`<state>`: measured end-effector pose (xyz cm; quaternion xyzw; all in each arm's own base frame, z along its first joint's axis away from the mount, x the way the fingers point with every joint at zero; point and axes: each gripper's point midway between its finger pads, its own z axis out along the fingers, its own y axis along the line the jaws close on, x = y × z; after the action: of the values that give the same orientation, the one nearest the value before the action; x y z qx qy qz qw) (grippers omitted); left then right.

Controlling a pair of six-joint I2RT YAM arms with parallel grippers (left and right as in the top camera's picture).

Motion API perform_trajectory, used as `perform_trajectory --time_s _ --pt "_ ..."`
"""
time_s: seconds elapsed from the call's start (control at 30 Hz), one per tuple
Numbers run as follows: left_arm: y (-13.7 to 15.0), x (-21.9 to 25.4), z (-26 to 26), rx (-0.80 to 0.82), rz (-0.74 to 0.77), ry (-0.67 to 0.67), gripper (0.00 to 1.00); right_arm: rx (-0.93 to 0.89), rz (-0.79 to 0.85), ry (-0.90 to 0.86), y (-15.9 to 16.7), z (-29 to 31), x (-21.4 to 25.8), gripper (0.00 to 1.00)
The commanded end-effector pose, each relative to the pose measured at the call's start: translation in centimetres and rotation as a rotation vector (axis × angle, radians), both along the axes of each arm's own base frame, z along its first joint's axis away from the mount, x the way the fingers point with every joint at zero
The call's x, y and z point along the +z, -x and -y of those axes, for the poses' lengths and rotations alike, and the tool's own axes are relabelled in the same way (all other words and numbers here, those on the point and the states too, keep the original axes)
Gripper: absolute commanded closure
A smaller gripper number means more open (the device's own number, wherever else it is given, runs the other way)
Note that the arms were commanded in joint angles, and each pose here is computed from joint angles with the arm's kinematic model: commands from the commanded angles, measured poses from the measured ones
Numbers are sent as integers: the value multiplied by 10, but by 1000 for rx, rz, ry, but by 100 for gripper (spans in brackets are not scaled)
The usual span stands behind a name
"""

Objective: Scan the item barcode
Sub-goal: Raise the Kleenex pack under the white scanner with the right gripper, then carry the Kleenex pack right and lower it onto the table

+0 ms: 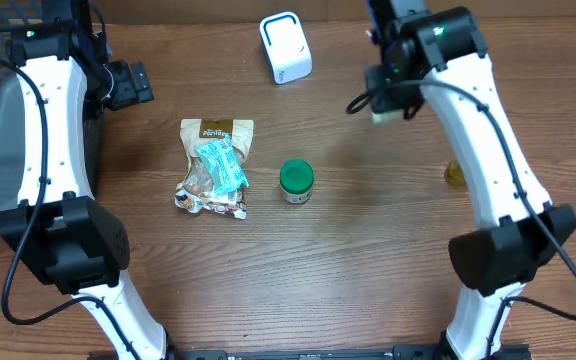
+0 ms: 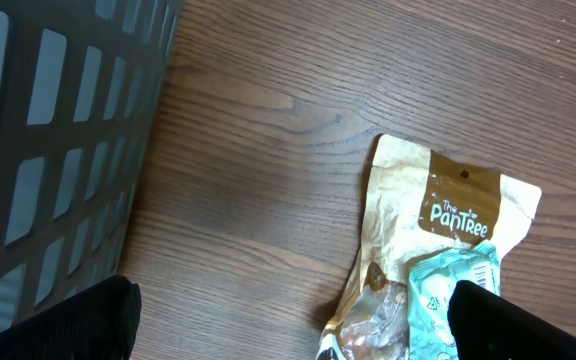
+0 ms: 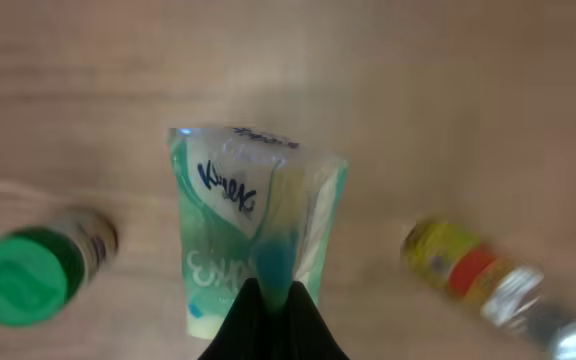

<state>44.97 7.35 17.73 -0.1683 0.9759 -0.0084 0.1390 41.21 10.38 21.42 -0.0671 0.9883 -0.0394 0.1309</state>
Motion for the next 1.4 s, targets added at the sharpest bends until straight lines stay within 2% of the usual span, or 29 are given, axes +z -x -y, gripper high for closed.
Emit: perform_trajectory --time_s 0.0,0.27,0.5,0.73,0.83,0.93,1.0,1.03,1.1,1.2,1.37 --pt "-3 6 0 -18 19 -5 0 -73 -146 -129 16 -2 -31 96" --pt "-3 6 -1 -18 19 -6 0 -147 -369 -70 56 29 -106 96" --pt "-3 6 0 -18 19 -5 0 -164 -397 -22 67 38 -148 96" --pt "-3 6 0 -18 19 -5 0 -234 -380 62 71 54 -164 96" --pt "-3 6 0 -18 19 -5 0 -234 -375 76 71 56 -163 93" --pt "-3 6 0 -18 19 -5 0 -234 -375 75 71 56 -163 82" --pt "-3 6 0 -18 19 -5 1 -235 -372 74 70 56 -163 57" --pt "-3 6 -1 -18 19 -6 0 -234 -372 74 70 56 -163 53" --pt "-3 6 -1 -18 19 -6 0 -235 -371 73 70 56 -163 35" --pt "-3 6 -1 -18 19 -6 0 -234 -362 71 67 55 -162 25" --pt "-3 6 0 -18 19 -5 0 -283 -311 48 52 51 -140 24"
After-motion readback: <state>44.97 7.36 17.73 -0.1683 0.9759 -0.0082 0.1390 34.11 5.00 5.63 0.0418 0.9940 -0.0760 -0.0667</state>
